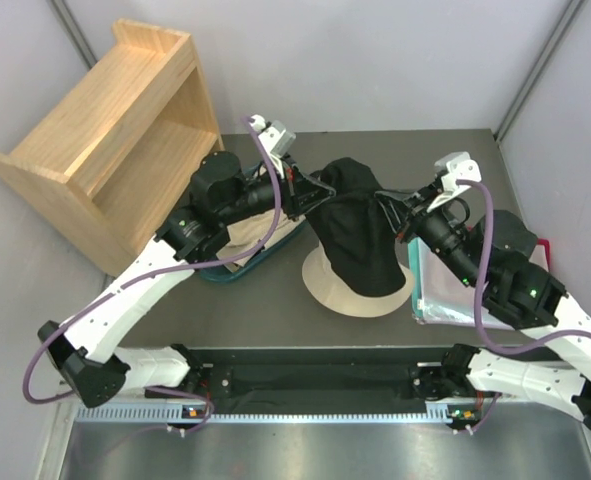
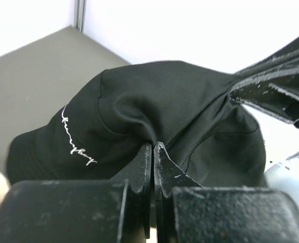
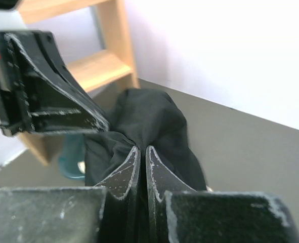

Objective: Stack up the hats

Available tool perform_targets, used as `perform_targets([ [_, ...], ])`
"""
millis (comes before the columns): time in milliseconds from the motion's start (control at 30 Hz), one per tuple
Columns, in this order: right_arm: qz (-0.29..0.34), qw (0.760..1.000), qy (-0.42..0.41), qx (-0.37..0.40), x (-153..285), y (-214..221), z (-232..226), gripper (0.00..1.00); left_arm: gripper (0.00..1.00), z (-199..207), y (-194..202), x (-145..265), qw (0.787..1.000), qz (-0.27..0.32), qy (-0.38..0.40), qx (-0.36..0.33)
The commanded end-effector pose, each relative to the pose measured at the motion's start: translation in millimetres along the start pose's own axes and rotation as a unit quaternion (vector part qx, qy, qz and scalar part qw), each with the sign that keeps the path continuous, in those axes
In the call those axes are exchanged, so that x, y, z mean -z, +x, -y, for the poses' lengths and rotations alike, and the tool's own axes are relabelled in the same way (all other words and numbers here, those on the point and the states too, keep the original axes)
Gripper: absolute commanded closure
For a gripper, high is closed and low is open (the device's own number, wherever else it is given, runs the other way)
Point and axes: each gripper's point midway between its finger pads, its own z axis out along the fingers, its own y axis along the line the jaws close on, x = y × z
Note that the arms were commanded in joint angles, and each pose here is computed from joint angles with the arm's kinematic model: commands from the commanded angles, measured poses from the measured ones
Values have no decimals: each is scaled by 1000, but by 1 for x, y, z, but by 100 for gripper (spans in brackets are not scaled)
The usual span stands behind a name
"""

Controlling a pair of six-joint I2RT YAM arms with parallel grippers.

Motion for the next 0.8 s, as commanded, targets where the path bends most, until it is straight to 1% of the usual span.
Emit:
perform_targets([
  [0, 75, 993, 89, 10, 33, -58, 41, 100, 100, -4, -19, -12, 999, 27, -1, -22],
  [133, 51, 992, 117, 15, 33, -36, 51, 100, 100, -13, -1, -19, 1000, 12, -9, -12],
  [267, 18, 989, 145, 29, 28, -9, 60, 100, 100, -16, 21, -27, 1000, -12, 4, 12],
  [467, 3, 987, 156, 36, 30, 6, 64, 100, 100, -29, 43, -28, 999, -31, -15, 13],
  [600, -6, 985, 168, 41, 34, 10, 70, 100, 100, -33, 55, -33, 999, -46, -12, 21],
  [767, -26, 985, 169, 32, 31, 28, 68, 100, 100, -45, 64, -29, 997, -50, -45, 24],
])
